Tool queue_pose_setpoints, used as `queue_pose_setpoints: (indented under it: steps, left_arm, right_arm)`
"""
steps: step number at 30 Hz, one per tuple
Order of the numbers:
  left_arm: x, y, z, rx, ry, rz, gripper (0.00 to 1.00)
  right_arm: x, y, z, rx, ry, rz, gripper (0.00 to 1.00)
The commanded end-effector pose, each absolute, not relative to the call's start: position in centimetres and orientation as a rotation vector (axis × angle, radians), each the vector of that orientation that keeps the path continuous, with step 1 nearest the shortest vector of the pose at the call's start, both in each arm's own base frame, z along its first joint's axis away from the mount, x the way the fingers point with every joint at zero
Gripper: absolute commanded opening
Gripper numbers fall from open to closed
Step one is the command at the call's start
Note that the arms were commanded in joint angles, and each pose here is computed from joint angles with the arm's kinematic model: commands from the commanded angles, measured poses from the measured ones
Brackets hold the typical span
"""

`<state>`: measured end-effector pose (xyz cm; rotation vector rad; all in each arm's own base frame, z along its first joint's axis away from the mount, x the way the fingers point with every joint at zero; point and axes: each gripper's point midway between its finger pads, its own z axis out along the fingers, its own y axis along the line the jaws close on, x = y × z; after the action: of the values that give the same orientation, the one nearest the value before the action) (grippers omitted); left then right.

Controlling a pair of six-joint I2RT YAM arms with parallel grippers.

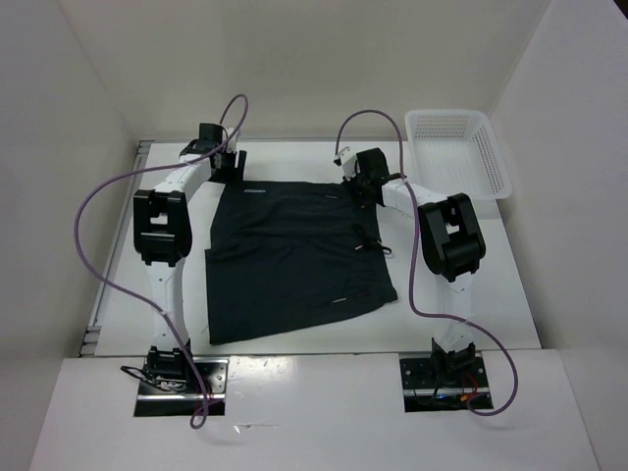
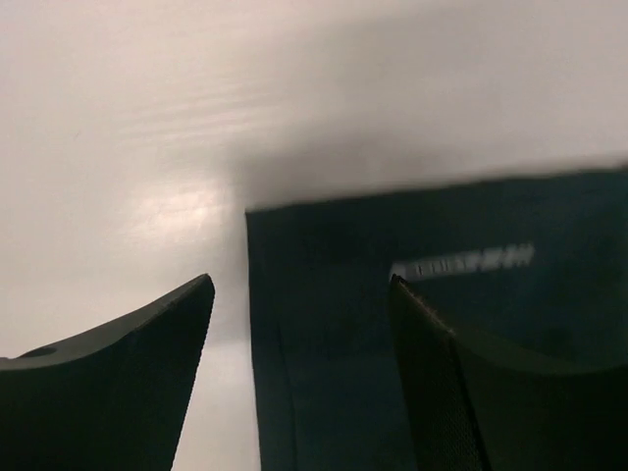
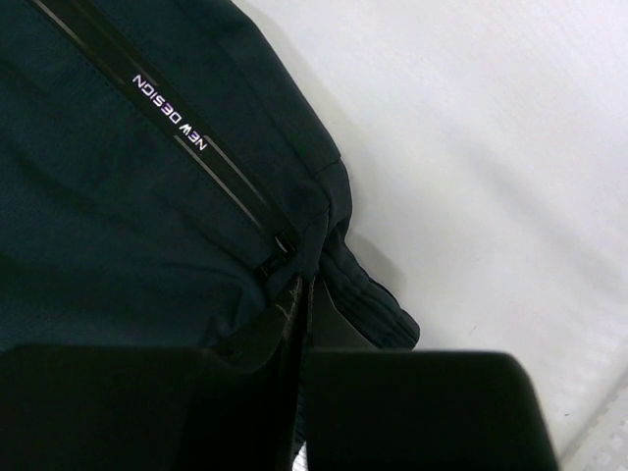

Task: Fold and stack the shorts
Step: Flatten the shorts out

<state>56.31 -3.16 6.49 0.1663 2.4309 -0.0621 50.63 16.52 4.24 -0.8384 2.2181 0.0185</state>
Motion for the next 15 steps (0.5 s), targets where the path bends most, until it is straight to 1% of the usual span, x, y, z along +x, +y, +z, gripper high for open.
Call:
queue_pose_setpoints:
  steps: [1,2,4,5,7,10,11,12,13,15]
  left_arm:
    - [59.1,-2.6,6.5,0.156,2.424,-0.064,0.80]
    - [59.4,-2.8,4.7,0.162,2.455,-0.080,0.81]
    - [60.2,-3.0,5.1,0.166,2.448,-0.093,0.81]
    - [59.8,-3.0,4.0,0.167,2.483,-0.096,0.81]
    - [59.7,-3.3,3.4,0.173,2.493,-0.085,0.81]
    - [58.1,-3.2,1.3,0.174,2.558,-0.089,0.81]
    - [57.5,-3.2,0.7,0.174,2.583,-0.090,0.77]
    - [56.9,-3.2,0.3,0.174,2.604,-0.092,0.63]
    - [56.2,-3.7,-0.2,0.185,2.629,-0.134,0.57]
    - [54.6,-4.3,-0.6,0.195,2.688,-0.186,0.50]
  right_arm:
    - [51.1,17.1,6.3,-0.867,2.165,0.010,0.00]
    - [51.4,17.2,6.6,-0.864,2.157,0.010,0.00]
    - [51.2,17.1,6.0,-0.871,2.174,0.011,0.00]
    - [51.0,17.7,6.0,-0.885,2.168,0.026,0.00]
    - [50.9,17.7,5.5,-0.888,2.177,0.027,0.00]
    - [50.8,17.6,5.4,-0.903,2.180,0.022,0.00]
    - [50.8,17.6,5.4,-0.903,2.180,0.022,0.00]
    - [50.8,17.6,5.4,-0.903,2.180,0.022,0.00]
    - [51.0,17.7,5.8,-0.900,2.172,0.021,0.00]
    - [51.0,17.7,5.8,-0.900,2.172,0.021,0.00]
